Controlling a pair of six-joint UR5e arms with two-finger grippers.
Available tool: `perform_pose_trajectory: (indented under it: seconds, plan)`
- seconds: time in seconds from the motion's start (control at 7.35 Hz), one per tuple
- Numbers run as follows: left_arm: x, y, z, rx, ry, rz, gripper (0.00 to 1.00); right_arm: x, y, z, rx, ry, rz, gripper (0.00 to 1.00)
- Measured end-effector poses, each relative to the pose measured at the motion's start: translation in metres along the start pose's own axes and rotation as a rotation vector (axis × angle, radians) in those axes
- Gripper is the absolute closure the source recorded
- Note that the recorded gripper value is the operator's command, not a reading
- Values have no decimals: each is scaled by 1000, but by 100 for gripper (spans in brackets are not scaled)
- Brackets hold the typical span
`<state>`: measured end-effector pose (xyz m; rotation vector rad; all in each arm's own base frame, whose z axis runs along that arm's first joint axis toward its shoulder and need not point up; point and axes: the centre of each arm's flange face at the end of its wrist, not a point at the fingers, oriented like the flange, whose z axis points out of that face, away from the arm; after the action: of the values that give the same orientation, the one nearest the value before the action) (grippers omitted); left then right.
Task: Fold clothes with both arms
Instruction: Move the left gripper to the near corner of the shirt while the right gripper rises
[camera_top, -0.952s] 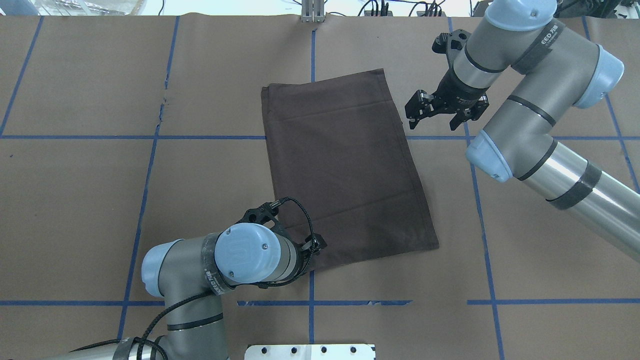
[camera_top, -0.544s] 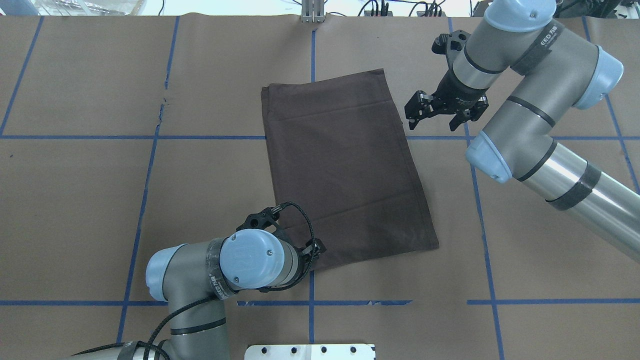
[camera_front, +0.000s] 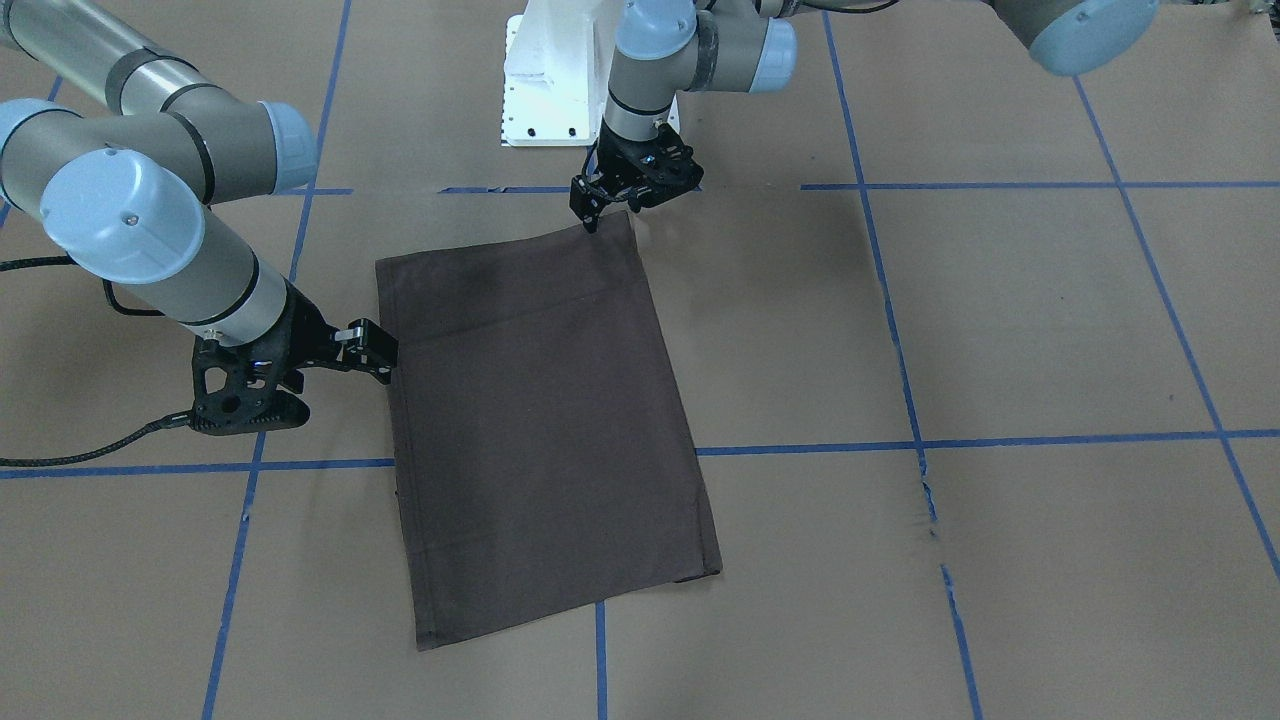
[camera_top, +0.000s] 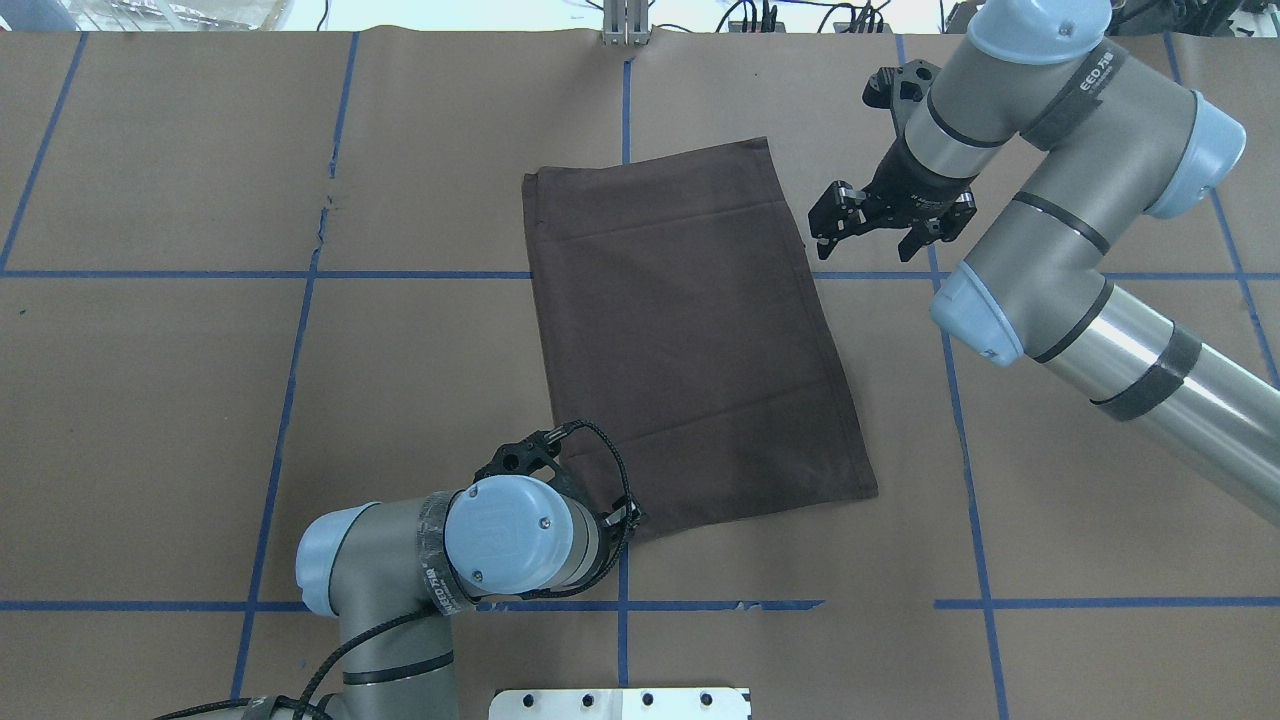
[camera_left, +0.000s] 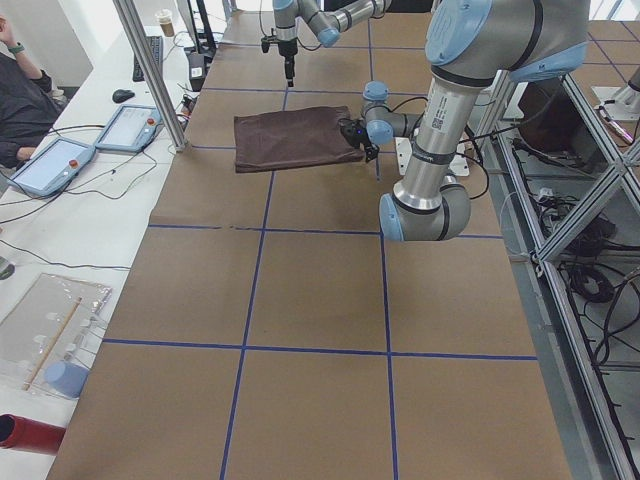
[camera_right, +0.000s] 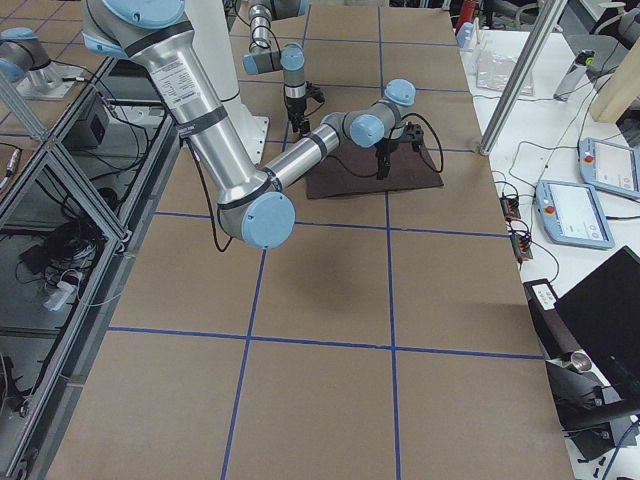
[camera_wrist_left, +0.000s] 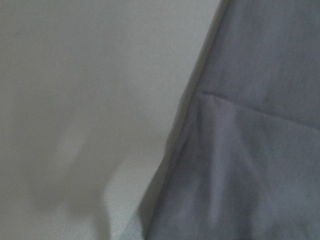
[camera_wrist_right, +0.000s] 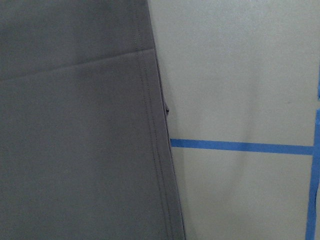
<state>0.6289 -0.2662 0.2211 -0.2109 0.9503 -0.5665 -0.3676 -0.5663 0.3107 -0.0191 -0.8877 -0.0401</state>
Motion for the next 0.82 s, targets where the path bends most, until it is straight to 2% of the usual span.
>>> perform_pose_trajectory:
  seconds: [0.27, 0.41, 0.54, 0.68, 0.82]
  plan:
    - [0, 0, 0, 1, -1, -12, 52, 0, 0, 1, 0, 1, 1, 0]
    - [1, -1, -1, 3, 2, -14, 62, 0, 0, 1, 0, 1, 0, 0]
    - [2, -3, -2, 6, 7, -15, 77, -1, 0, 1, -1, 1, -1, 0]
    - [3, -4, -4, 8, 10, -15, 78, -1, 0, 1, 0, 1, -1, 0]
    - [3, -5, -4, 11, 11, -16, 88, -1, 1, 2, 0, 3, -2, 0]
